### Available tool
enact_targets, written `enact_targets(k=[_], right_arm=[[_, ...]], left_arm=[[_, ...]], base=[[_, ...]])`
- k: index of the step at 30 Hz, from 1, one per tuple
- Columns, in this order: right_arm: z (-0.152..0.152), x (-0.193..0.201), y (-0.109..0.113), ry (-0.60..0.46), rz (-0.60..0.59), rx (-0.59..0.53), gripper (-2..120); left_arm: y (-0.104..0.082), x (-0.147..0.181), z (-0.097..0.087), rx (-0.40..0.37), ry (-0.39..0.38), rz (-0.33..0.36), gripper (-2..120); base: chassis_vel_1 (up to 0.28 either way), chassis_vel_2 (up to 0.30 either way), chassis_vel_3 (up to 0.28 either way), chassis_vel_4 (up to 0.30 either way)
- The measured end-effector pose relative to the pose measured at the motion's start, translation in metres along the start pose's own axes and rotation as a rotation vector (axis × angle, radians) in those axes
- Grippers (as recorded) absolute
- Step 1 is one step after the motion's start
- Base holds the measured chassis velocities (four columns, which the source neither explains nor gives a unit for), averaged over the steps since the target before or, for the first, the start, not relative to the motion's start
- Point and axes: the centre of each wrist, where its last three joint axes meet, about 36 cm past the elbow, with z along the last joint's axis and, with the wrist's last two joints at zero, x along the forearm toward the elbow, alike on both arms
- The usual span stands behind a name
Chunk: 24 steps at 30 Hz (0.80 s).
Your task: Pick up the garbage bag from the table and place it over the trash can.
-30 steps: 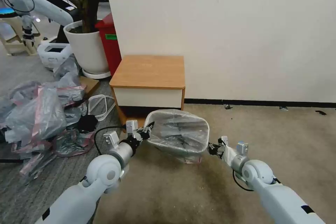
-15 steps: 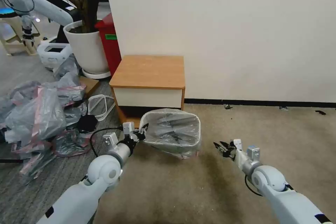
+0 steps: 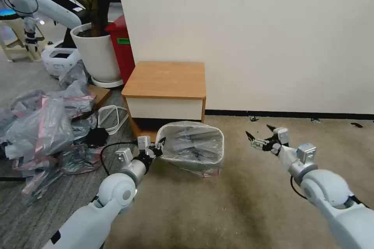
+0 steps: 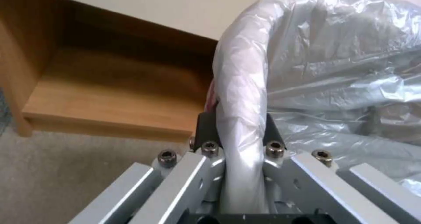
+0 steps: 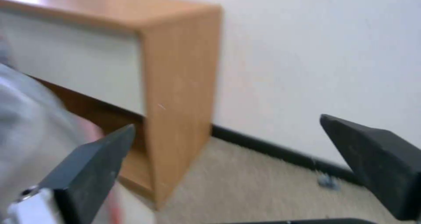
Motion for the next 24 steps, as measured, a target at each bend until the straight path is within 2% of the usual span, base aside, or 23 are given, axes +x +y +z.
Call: enact_targets(k=[1, 4, 8, 13, 20, 24], right_arm=[[0.0, 0.0, 0.0, 0.0, 0.0, 0.0, 107], [-0.039, 0.015, 0.024, -0.043, -0.084, 0.047, 111], [-0.058, 0.024, 0.04, -0.046, -0.161, 0.104, 112], [-0.068, 0.028, 0.05, -0.033, -0.236, 0.174, 111], [-0.069, 0.027, 0.059, 0.011, -0.323, 0.278, 100], [-0.07, 0.026, 0.064, 0.045, -0.403, 0.352, 83]], left_arm=[[0.0, 0.0, 0.0, 0.0, 0.0, 0.0, 4], [-0.005, 0.003, 0.002, -0.004, 0.01, -0.005, 4], [-0.01, 0.007, 0.002, -0.016, 0.014, -0.007, 4], [-0.015, 0.011, 0.001, -0.042, 0.02, -0.007, 3], [-0.02, 0.015, 0.002, -0.112, 0.031, -0.016, 3], [-0.025, 0.017, 0.004, -0.177, 0.035, -0.023, 3]], base=[[0.0, 0.0, 0.0, 0.0], [0.0, 0.0, 0.0, 0.0], [0.0, 0.0, 0.0, 0.0], [0.0, 0.0, 0.0, 0.0], [0.0, 0.0, 0.0, 0.0], [0.0, 0.0, 0.0, 0.0]])
